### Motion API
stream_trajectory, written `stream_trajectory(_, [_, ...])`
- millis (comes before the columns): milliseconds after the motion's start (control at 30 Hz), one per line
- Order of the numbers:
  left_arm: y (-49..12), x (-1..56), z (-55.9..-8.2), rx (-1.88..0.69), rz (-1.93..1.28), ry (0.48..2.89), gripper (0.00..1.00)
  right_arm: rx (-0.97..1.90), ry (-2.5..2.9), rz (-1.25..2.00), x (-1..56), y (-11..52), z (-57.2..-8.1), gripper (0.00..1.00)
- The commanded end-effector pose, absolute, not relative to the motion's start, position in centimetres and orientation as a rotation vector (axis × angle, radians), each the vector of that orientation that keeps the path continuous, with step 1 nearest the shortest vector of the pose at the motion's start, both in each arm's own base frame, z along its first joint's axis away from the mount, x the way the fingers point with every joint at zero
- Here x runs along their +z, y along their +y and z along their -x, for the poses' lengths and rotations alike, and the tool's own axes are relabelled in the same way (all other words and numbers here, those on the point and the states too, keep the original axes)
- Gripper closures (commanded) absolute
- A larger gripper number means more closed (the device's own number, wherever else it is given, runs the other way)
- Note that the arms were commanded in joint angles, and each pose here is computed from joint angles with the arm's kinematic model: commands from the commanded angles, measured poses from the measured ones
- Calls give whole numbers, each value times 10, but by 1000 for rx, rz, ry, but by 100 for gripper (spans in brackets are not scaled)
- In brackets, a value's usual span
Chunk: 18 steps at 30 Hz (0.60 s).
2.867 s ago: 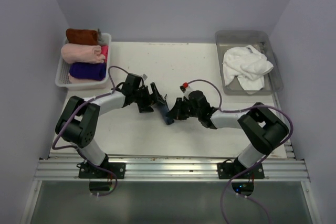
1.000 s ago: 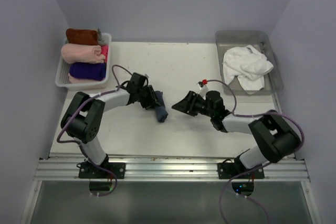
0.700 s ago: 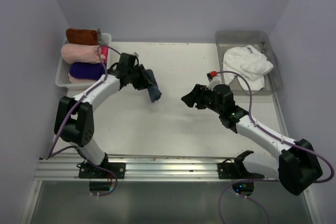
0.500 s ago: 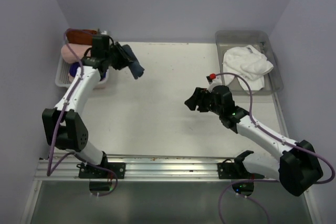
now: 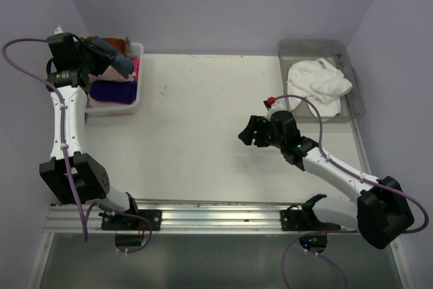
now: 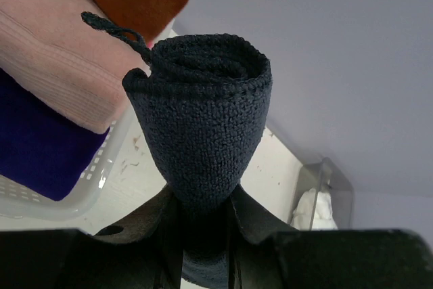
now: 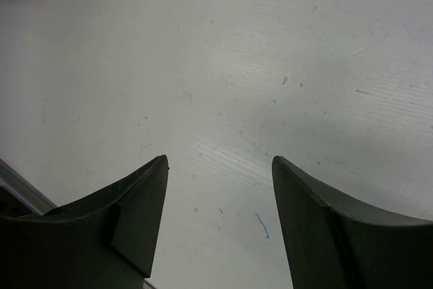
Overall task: Roll the towels
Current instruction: Place the rolled towel into the container
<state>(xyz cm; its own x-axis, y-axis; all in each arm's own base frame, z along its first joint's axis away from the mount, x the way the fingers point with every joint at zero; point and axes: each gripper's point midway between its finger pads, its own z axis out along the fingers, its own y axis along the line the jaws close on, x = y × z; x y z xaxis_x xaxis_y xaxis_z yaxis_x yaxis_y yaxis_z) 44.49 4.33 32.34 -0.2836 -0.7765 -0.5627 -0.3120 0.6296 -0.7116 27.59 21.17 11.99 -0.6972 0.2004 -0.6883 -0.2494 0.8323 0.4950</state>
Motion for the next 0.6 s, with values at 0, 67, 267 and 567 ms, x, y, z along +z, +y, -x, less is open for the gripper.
stream_trajectory(0, [62, 358, -457, -675, 914, 1729, 73, 741, 2214, 53, 127, 216, -281, 33])
stream_trajectory(67, [79, 365, -467, -655, 940, 1656, 73, 749, 2226, 49, 124, 217, -280, 33])
stream_trajectory(267, [104, 367, -500, -691, 1040, 1497, 73, 773, 2214, 52, 126, 222, -285, 33])
stream_trajectory(567, [131, 351, -530, -690, 1108, 1327, 72, 783, 2238, 63, 123, 226, -283, 33])
